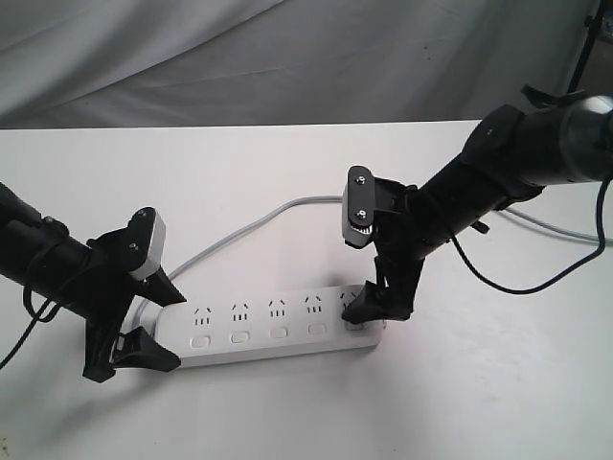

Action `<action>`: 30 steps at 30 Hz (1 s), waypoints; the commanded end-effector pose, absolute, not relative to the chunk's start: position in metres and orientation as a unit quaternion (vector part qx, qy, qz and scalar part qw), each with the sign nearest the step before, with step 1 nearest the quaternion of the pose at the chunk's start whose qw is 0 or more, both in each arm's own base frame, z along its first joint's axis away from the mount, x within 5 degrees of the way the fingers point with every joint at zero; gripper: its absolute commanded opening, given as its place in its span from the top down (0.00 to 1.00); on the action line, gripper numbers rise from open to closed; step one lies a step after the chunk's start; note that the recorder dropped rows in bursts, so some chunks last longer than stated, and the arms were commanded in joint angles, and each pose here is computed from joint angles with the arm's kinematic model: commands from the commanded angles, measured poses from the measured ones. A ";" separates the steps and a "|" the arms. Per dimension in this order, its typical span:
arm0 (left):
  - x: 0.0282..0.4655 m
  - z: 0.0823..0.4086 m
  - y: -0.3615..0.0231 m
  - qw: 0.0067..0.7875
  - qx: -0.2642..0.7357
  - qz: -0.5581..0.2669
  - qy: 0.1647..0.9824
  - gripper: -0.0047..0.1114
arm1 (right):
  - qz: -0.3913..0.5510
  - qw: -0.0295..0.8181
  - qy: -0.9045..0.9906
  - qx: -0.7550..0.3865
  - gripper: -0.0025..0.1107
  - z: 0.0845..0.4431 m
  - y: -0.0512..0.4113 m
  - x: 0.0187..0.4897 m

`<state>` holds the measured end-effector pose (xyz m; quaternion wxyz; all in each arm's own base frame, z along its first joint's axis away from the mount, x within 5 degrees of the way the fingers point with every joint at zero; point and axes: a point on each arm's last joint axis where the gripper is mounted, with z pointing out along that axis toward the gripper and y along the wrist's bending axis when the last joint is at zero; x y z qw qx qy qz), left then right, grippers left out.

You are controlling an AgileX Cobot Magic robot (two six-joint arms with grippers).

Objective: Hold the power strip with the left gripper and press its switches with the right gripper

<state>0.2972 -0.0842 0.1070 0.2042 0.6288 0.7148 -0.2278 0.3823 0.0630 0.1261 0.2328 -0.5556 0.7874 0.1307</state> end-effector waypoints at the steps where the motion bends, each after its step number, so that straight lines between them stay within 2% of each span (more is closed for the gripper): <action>1: 0.300 0.106 -0.083 0.208 0.630 -0.211 0.717 0.96 | 0.101 0.245 0.775 -0.573 0.07 0.135 0.062 0.380; 6: 0.300 0.106 -0.083 0.208 0.630 -0.211 0.717 0.96 | 0.111 0.296 0.768 -0.557 0.07 0.177 0.067 0.375; 10: 0.300 0.106 -0.083 0.208 0.630 -0.211 0.717 0.96 | 0.106 0.320 0.762 -0.552 0.07 0.196 0.068 0.372; 26: 0.300 0.106 -0.083 0.208 0.630 -0.211 0.717 0.96 | 0.081 0.351 0.772 -0.524 0.07 0.204 0.065 0.378; 30: 0.300 0.106 -0.083 0.208 0.630 -0.211 0.717 0.96 | 0.081 0.363 0.768 -0.521 0.12 0.215 0.066 0.375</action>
